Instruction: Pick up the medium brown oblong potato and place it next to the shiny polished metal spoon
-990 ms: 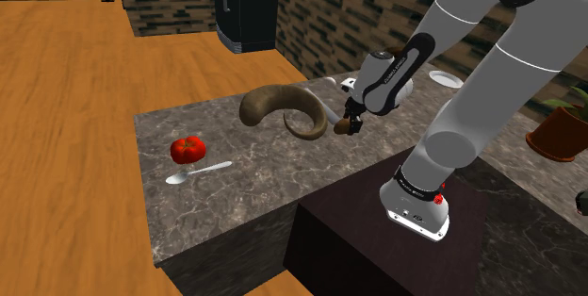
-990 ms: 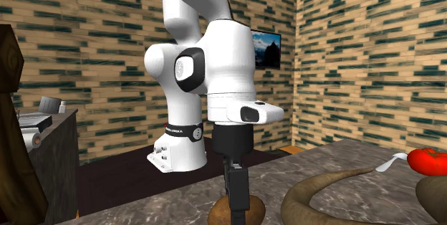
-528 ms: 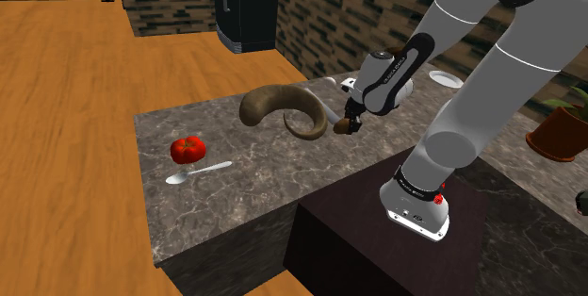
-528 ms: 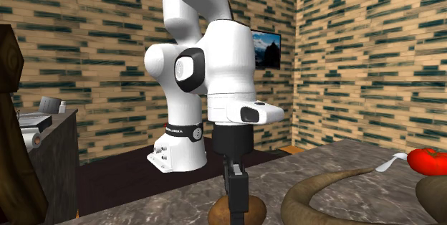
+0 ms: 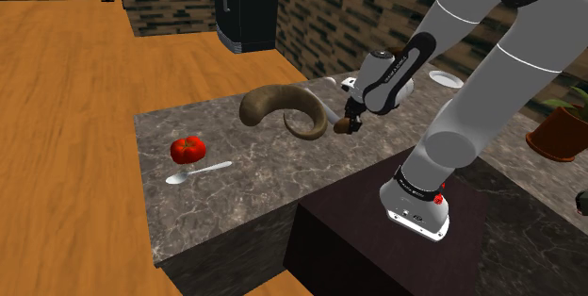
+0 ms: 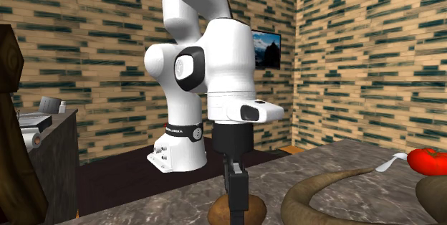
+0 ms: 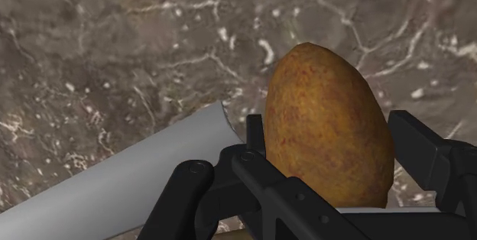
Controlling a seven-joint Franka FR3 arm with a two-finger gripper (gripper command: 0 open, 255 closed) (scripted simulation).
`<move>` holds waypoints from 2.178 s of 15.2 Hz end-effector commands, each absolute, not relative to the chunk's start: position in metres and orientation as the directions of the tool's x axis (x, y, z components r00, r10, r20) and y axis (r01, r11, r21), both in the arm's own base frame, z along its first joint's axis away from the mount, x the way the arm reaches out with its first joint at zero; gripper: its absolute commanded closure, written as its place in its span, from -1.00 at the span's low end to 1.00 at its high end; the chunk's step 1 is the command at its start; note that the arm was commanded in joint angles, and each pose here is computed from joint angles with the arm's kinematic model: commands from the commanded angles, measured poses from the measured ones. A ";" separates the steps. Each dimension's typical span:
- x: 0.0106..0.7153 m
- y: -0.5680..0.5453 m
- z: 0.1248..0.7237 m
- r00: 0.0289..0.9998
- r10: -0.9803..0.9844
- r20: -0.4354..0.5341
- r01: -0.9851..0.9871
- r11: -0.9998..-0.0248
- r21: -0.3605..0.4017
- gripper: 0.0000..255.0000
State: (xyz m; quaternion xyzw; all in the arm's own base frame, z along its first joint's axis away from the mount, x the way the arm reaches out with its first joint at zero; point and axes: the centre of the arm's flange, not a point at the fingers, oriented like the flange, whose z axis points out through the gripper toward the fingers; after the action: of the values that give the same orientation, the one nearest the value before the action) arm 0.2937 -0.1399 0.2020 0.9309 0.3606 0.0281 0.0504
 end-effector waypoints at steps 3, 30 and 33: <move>0.294 -0.140 0.221 0.738 0.674 0.016 0.669 -0.735 0.114 1.00; 0.305 -0.075 0.335 0.738 0.674 0.016 0.669 -0.735 0.114 1.00; 0.311 -0.036 0.335 0.738 0.674 0.016 0.669 -0.735 0.114 1.00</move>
State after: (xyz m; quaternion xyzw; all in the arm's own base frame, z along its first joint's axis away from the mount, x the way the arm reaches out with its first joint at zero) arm 0.3100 -0.0510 0.3360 0.9306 0.3616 0.0278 0.0507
